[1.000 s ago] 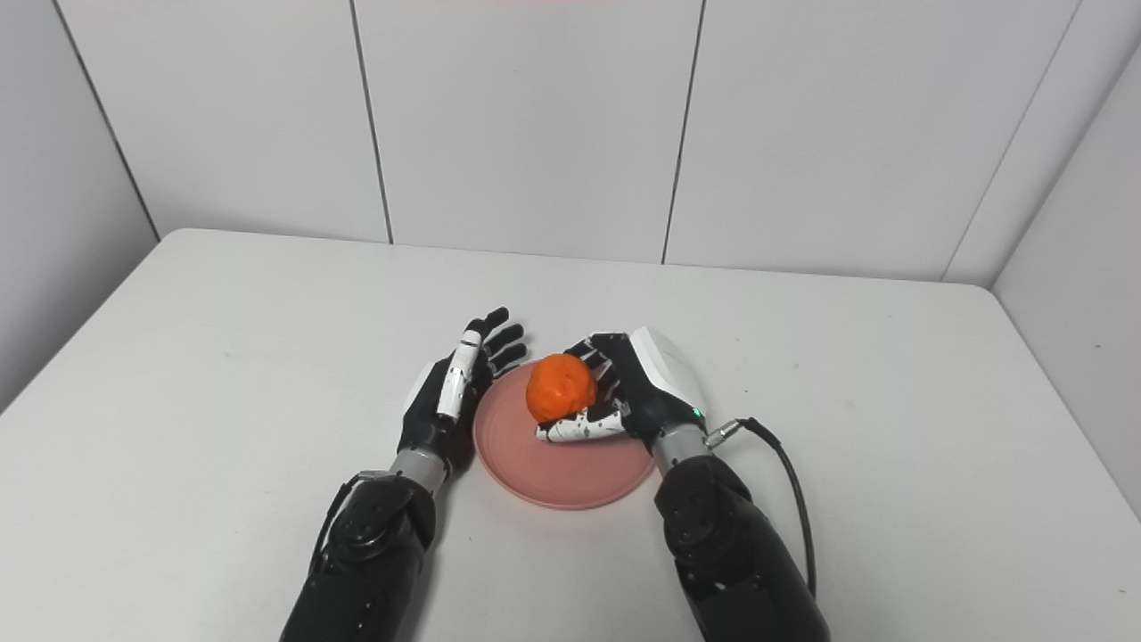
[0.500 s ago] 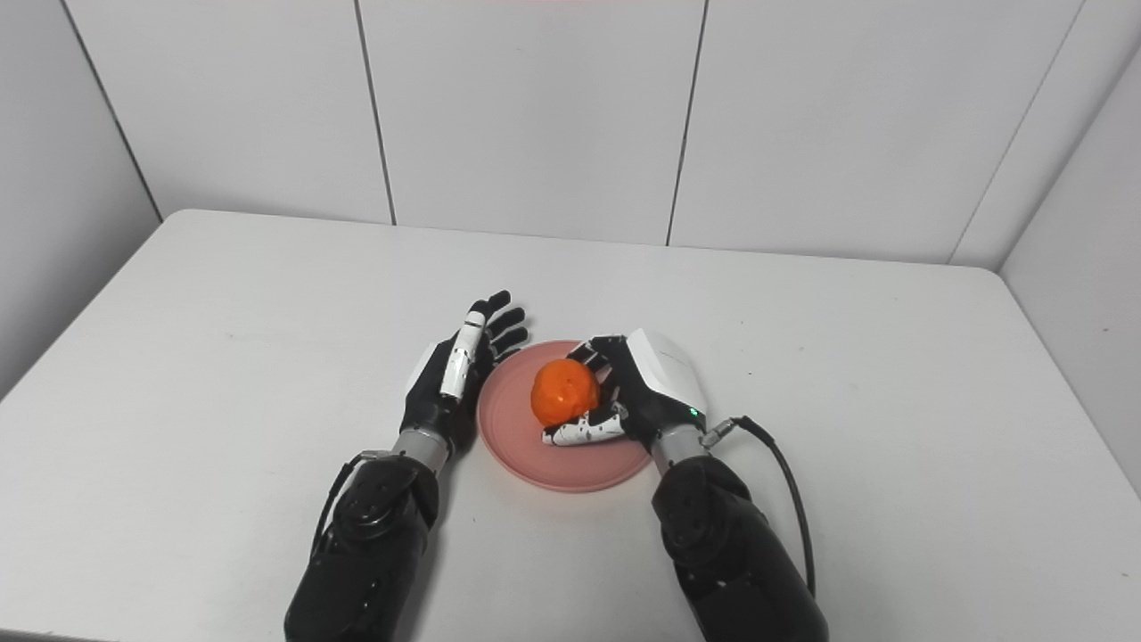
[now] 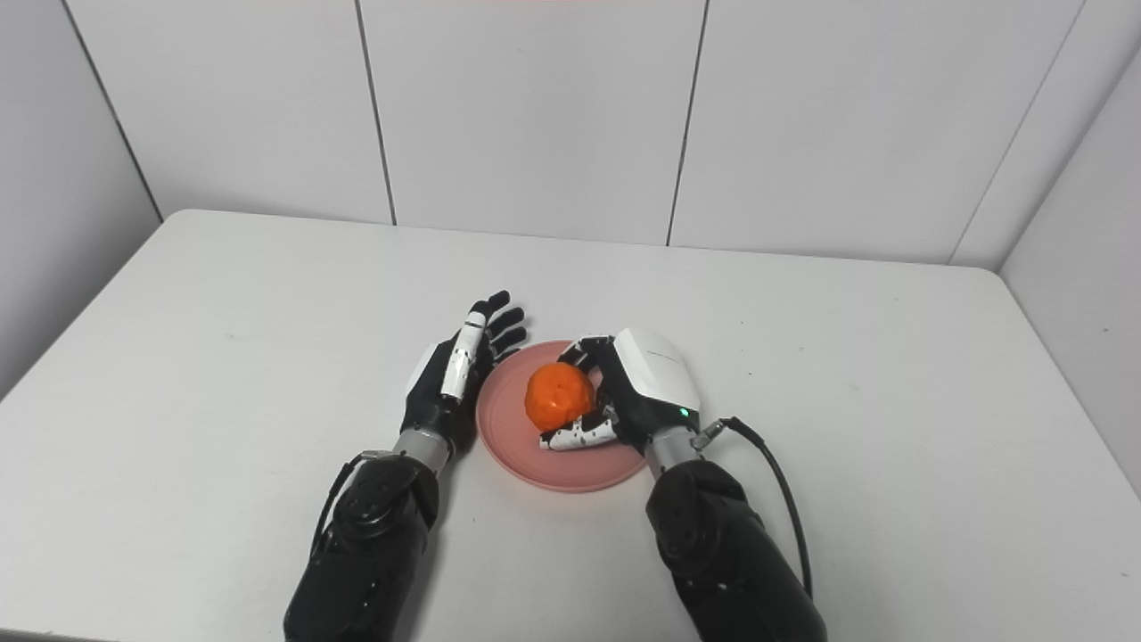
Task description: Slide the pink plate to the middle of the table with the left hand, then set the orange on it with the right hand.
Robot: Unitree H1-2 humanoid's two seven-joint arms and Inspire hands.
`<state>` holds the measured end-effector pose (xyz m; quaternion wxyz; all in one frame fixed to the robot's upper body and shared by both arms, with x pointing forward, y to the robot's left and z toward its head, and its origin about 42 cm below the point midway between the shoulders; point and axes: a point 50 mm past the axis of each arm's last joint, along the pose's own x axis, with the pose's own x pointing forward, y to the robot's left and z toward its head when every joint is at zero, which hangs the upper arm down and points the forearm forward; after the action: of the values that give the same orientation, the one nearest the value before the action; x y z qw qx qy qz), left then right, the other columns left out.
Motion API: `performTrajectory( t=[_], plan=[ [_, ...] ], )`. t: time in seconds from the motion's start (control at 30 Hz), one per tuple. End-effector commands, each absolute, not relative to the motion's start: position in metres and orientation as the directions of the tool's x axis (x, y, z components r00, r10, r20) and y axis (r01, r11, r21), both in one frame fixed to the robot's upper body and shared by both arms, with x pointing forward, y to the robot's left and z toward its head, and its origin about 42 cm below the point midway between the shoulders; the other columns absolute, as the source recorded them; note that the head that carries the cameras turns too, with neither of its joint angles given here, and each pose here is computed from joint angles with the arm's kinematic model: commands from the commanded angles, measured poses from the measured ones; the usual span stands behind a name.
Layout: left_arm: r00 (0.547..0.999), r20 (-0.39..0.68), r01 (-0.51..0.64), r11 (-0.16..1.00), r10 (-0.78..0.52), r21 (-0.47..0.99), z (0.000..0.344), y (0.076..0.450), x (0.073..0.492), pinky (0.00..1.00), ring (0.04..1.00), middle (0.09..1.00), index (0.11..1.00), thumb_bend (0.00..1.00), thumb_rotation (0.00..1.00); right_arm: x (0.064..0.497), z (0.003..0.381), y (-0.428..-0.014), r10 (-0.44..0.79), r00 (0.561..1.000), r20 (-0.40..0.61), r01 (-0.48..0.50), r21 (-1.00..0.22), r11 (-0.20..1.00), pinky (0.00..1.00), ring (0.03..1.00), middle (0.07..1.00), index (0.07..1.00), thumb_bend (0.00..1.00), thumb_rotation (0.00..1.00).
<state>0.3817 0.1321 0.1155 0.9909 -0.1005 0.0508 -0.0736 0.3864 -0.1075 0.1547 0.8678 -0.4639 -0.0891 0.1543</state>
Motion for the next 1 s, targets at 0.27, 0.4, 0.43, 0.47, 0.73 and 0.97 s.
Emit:
performTrajectory(
  t=[0.27,0.4,0.43,0.47,0.73,0.97],
  plan=[
    [0.984,-0.062,0.152,0.970,-0.167,-0.190,0.124,0.129,0.386,0.88,0.889,0.894,0.891,0.37,1.00,0.392,0.174,-0.098,0.412,0.910,0.056,-0.161,-0.867,0.472,0.44,0.551,0.627,0.494,0.52,0.15],
    [0.984,-0.061,0.154,0.968,-0.169,-0.196,0.123,0.130,0.386,0.88,0.888,0.893,0.891,0.37,1.00,0.392,0.178,-0.099,0.419,0.908,0.031,-0.180,-0.872,0.455,0.57,0.691,0.753,0.712,0.73,0.25],
    [0.984,-0.062,0.155,0.968,-0.169,-0.196,0.123,0.130,0.386,0.89,0.888,0.891,0.891,0.37,1.00,0.392,0.178,-0.099,0.425,0.905,0.028,-0.188,-0.869,0.457,0.60,0.719,0.783,0.755,0.76,0.27],
    [0.983,-0.062,0.155,0.969,-0.170,-0.195,0.123,0.130,0.386,0.89,0.888,0.890,0.891,0.37,1.00,0.392,0.180,-0.099,0.431,0.902,0.023,-0.197,-0.866,0.459,0.61,0.727,0.792,0.770,0.77,0.27],
    [0.984,-0.057,0.158,0.970,-0.171,-0.184,0.123,0.130,0.387,0.88,0.895,0.893,0.893,0.36,1.00,0.388,0.192,-0.097,0.464,0.886,-0.011,-0.245,-0.860,0.447,0.82,0.877,0.914,0.930,0.85,0.37],
    [0.983,-0.056,0.160,0.970,-0.172,-0.182,0.123,0.131,0.387,0.89,0.903,0.901,0.896,0.36,1.00,0.389,0.201,-0.101,0.484,0.875,0.016,-0.240,-0.853,0.464,0.87,0.908,0.939,0.965,0.91,0.48]
  ],
)
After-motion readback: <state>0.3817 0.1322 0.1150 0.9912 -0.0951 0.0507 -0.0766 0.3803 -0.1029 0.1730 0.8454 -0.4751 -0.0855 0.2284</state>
